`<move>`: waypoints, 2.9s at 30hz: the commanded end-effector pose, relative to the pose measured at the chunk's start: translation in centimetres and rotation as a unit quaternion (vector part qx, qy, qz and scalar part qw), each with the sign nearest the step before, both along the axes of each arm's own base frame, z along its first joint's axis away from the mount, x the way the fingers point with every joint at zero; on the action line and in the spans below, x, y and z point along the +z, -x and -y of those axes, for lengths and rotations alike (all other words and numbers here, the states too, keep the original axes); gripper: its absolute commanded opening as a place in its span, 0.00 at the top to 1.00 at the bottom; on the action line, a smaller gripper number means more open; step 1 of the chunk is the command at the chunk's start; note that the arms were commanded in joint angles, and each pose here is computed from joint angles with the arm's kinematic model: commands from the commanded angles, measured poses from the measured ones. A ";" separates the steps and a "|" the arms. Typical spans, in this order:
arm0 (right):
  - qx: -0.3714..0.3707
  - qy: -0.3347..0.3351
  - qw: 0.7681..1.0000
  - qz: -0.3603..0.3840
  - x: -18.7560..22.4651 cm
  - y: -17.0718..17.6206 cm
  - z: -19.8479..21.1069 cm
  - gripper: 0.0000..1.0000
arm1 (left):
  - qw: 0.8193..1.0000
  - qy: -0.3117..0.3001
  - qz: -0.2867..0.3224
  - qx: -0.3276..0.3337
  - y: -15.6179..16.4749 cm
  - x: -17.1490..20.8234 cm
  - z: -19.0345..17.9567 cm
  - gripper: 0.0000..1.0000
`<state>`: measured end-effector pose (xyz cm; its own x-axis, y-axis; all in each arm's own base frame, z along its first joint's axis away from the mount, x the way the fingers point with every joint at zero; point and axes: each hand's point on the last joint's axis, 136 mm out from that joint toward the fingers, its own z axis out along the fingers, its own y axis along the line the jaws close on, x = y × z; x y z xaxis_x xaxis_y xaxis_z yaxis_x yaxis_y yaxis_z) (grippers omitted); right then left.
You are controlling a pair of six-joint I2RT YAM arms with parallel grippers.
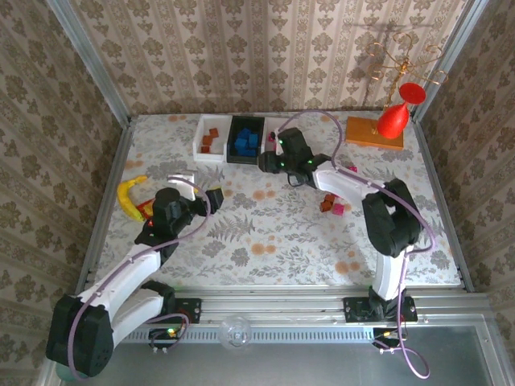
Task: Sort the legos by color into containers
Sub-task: Place the lego in the container, then move the lego to the center of the table.
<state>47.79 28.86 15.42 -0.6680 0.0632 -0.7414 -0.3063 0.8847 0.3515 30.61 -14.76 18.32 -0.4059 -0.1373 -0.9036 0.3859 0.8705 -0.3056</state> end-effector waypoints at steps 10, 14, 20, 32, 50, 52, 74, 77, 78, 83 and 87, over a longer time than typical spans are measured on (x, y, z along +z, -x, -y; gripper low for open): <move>-0.024 0.006 0.998 0.061 -0.6 -9.7 -4.4 0.56 | 0.996 0.049 -0.058 -0.038 -0.2 1.0 2.2 0.21; -0.028 0.037 0.997 0.067 -1.4 -11.3 -4.6 0.54 | 0.996 0.049 -0.056 -0.045 -0.3 0.9 2.5 0.21; -0.020 0.052 0.996 0.066 -1.2 -12.1 -5.1 0.45 | 0.996 0.042 -0.050 -0.053 -0.2 0.0 2.7 0.21; -0.008 0.058 0.995 0.077 3.8 -9.1 -3.5 0.24 | 0.994 0.043 -0.032 -0.100 0.9 -0.7 4.5 0.22; -0.134 0.195 0.966 -0.099 -3.8 8.6 15.5 0.15 | 0.954 0.011 0.003 -0.298 5.9 -0.4 13.9 0.22; -0.117 0.192 0.969 -0.101 -4.2 7.9 14.6 0.15 | 0.954 0.005 0.002 -0.298 5.9 -0.7 14.1 0.22; -0.064 0.221 0.966 -0.120 -9.8 0.5 9.6 0.34 | 0.971 -0.046 0.016 -0.236 4.8 -1.0 11.7 0.22; -0.069 0.223 0.964 -0.124 -10.2 0.2 10.0 0.35 | 0.971 -0.047 0.016 -0.236 4.9 -0.9 11.6 0.22; -0.072 0.224 0.964 -0.125 -10.4 0.1 10.2 0.35 | 0.970 -0.047 0.017 -0.236 4.9 -0.9 11.6 0.22; -0.083 0.228 0.961 -0.131 -10.7 0.0 11.4 0.35 | 0.970 -0.049 0.017 -0.236 4.9 -0.9 11.6 0.22; -0.086 0.231 0.960 -0.135 -11.1 0.1 11.9 0.35 | 0.971 -0.050 0.016 -0.235 4.8 -1.0 11.6 0.22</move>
<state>47.67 17.80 4.79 -0.8400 -0.0939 -0.5344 -0.1044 0.9945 -0.0107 25.64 -26.38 16.36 -0.4049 0.1421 -0.9033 0.7478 0.6199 -0.2377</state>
